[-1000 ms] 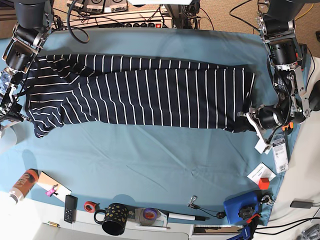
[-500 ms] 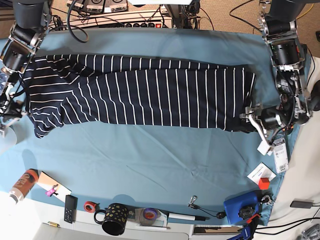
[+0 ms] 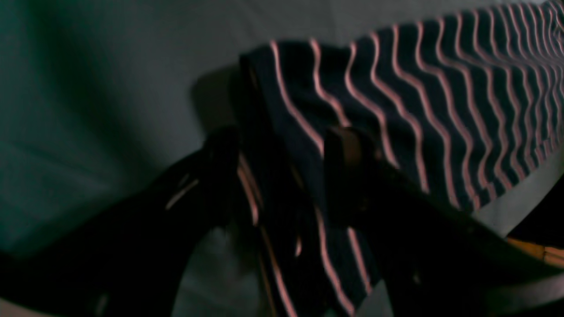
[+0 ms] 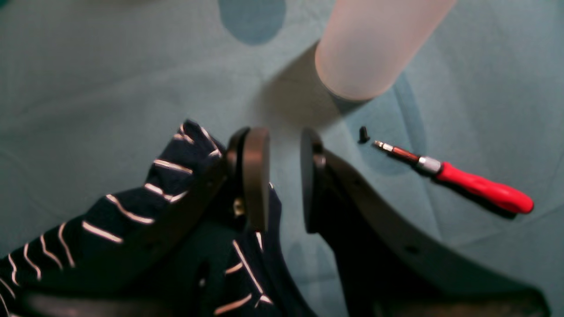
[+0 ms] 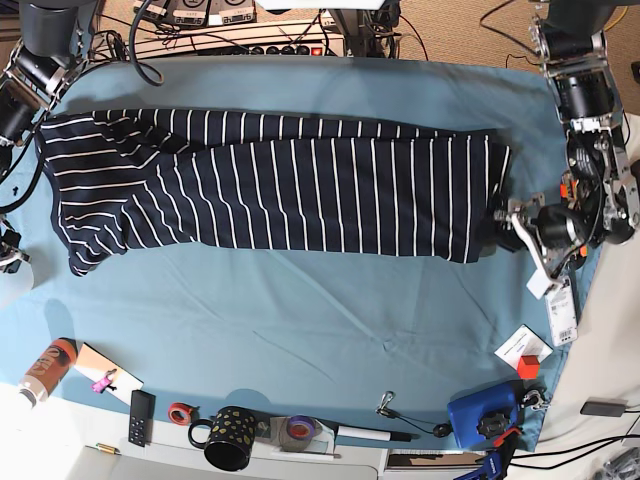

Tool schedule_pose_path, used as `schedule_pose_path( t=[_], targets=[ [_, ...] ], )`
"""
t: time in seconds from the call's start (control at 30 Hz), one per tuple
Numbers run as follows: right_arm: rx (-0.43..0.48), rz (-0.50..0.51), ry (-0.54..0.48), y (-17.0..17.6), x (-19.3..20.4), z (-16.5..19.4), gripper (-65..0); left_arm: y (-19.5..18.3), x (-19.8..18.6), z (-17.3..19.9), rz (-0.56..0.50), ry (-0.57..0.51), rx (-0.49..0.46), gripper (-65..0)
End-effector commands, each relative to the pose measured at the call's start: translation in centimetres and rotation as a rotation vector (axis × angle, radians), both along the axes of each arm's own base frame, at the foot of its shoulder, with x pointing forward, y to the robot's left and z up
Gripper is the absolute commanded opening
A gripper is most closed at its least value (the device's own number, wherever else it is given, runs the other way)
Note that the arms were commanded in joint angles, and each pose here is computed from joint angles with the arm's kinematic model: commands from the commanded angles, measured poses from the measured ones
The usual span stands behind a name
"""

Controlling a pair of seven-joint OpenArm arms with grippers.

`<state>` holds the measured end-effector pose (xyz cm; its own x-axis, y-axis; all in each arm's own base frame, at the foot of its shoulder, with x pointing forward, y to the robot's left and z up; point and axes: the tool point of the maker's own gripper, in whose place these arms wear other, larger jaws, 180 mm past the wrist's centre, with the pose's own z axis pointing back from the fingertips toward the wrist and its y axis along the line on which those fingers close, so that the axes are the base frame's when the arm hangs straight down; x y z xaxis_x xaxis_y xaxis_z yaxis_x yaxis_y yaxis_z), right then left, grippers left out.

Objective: Layout the t-shirt on the table in an organized manner, then fold the t-shirt properly
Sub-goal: 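Release the shirt with both grippers and raise them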

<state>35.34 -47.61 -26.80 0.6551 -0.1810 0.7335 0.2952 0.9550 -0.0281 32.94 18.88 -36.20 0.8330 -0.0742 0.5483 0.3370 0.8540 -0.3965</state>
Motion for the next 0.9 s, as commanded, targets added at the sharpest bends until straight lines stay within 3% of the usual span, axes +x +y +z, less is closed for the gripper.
schedule_pose_path(
  t=[0.0,0.2,0.37,0.87],
  targets=[
    [-0.027,-0.001,-0.057,-0.8,0.6,2.5,-51.6,0.8,0.7,1.4,0.001,-0.053,0.015,-31.1],
    [-0.019,-0.001,-0.039,-0.7,0.4,2.2,-51.6,1.8,-0.5,0.2,0.026,-0.063,0.062,-17.0],
    [-0.019,-0.001,-0.039,-0.7,0.4,2.2,-51.6,1.7,-1.0,-0.1,0.052,-0.026,0.038,-16.9],
    [-0.019,-0.001,-0.04,-0.7,0.4,2.2,-51.6,-2.7,-4.4,-1.4,0.018,0.067,-0.174,-16.9]
  ],
)
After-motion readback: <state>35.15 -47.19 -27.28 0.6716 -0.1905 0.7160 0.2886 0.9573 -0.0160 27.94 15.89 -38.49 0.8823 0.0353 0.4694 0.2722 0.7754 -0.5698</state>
